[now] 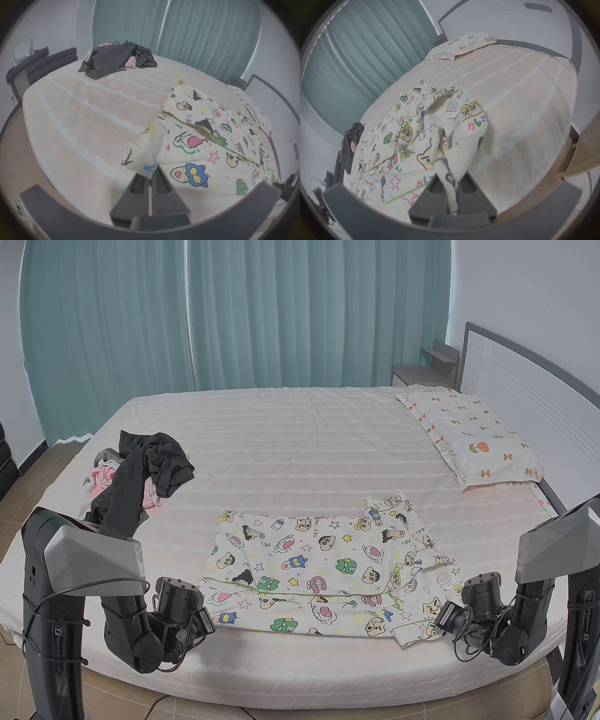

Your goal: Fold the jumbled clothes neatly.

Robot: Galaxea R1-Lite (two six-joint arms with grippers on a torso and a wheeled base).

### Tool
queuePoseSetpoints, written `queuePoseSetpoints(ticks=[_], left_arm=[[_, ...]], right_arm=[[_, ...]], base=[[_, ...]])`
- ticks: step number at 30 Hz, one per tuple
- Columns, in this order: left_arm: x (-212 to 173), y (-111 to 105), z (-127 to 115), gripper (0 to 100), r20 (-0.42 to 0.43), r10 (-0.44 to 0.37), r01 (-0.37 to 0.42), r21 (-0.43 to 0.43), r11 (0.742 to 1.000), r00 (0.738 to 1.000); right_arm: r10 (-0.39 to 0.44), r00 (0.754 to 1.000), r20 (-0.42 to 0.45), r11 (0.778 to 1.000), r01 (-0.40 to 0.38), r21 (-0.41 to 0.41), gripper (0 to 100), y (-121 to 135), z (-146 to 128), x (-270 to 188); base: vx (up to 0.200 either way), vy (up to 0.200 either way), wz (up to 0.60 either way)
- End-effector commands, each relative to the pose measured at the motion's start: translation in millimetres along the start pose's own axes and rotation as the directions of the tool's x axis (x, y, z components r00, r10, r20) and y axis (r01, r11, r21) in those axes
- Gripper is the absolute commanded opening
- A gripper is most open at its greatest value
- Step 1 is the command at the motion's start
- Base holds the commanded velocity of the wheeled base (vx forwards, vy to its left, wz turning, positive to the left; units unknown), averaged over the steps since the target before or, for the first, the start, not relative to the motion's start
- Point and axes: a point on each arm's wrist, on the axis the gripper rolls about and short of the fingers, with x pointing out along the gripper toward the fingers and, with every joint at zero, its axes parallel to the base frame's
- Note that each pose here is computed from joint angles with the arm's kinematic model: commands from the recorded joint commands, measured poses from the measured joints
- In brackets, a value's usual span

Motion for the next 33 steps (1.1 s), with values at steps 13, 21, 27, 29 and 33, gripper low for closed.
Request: queuePoseSetpoints(ticks=[13, 21, 27, 29, 33], left_arm=[[-26.7, 10.0, -22.5, 0, -0.081, 0.02, -0.014, 0.072, 0.997, 0.997], [-28.0, 13.3, -25.7, 0, -0.095, 0.032, -0.026, 0.072, 0.997, 0.995], [-26.9, 12.1, -25.7, 100, -0.094, 0.028, -0.022, 0.071, 0.997, 0.995], [-26.3, 11.5, -25.4, 100, -0.093, 0.025, -0.019, 0.068, 0.998, 0.995], [-27.4, 11.0, -23.4, 100, -0.084, 0.019, -0.015, 0.051, 0.999, 0.996]], right_arm=[[-0.018, 0.999, -0.038, 0.999, 0.016, -0.039, 0, -10.1, -2.5, -12.9], [-0.023, 0.999, -0.047, 0.999, 0.021, -0.045, 0, -11.2, -4.7, -12.8], [-0.009, 0.998, -0.06, 0.999, 0.007, -0.046, 100, -10.6, -5.5, -12.3], [0.002, 0.998, -0.066, 0.999, -0.005, -0.044, 100, -10.2, -5.4, -12.5], [0.008, 0.998, -0.061, 0.999, -0.01, -0.04, 100, -10.4, -3.9, -15.9]], base=[[0.0, 0.0, 0.0], [0.0, 0.0, 0.0], [0.0, 0.0, 0.0], [0.0, 0.0, 0.0], [0.0, 0.0, 0.0]])
